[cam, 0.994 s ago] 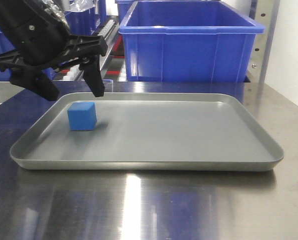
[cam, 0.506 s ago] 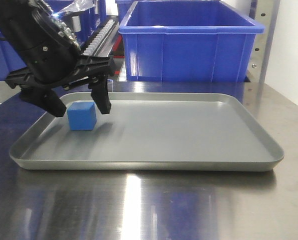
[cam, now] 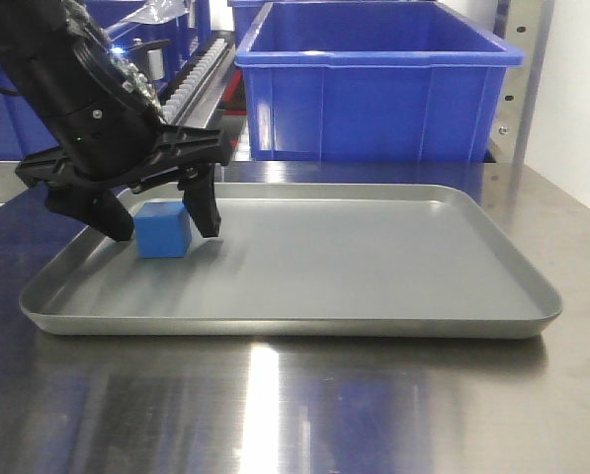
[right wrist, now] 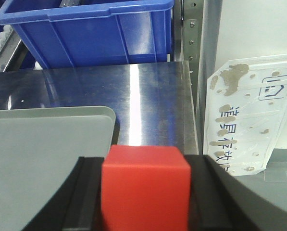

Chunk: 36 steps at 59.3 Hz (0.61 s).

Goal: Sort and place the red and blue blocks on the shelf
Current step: 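Close the left gripper on the blue cube and lift it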

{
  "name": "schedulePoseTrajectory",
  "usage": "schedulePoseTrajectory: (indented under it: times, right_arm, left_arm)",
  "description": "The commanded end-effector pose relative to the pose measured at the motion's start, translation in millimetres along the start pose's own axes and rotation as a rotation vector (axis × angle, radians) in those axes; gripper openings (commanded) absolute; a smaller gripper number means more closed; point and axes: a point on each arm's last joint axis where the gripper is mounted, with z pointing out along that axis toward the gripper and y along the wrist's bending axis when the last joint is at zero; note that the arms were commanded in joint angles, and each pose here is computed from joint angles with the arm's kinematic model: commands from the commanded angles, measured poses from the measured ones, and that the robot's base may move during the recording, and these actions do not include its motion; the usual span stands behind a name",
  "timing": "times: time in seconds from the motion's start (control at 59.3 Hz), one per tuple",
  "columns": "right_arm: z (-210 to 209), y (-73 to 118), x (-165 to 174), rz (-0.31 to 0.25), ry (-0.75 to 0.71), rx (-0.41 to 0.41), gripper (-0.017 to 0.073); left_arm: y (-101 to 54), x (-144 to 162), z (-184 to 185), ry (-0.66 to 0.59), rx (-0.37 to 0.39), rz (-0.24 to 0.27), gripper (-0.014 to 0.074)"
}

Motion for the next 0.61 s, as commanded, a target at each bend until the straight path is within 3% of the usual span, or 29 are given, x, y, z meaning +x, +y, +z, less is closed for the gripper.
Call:
schedulePoseTrajectory:
  times: [0.0,0.135,0.337,0.404,0.59]
  right_arm:
    - [-5,2.8,-18,-0.010,-0.122,-0.016,0.0058]
    - [-5,2.8,-18,-0.010,-0.122,-0.016,0.0058]
    - [-5,2.8,-18,-0.010,-0.122,-0.016,0.0058]
    - [-5,2.8,-18,-0.010,-0.122,-0.016,0.0058]
    - [-5,2.8,-18,-0.010,-0.122,-0.016,0.0058]
  left_arm:
    - [-9.5,-14,-19,-0.095,0.048,-0.021,0.0610]
    - [-9.4,-11,-20,-0.057,0.046,-0.034,0.0508]
    - [-9.9,-8,-23,-0.025,0.049,-0.049,0.0098]
    - [-10.3,-9,-27,-0.035,0.051,-0.045,0.0141]
    - [-7.8,-16,-53,-0.103,0.066,-0.050,0.0123]
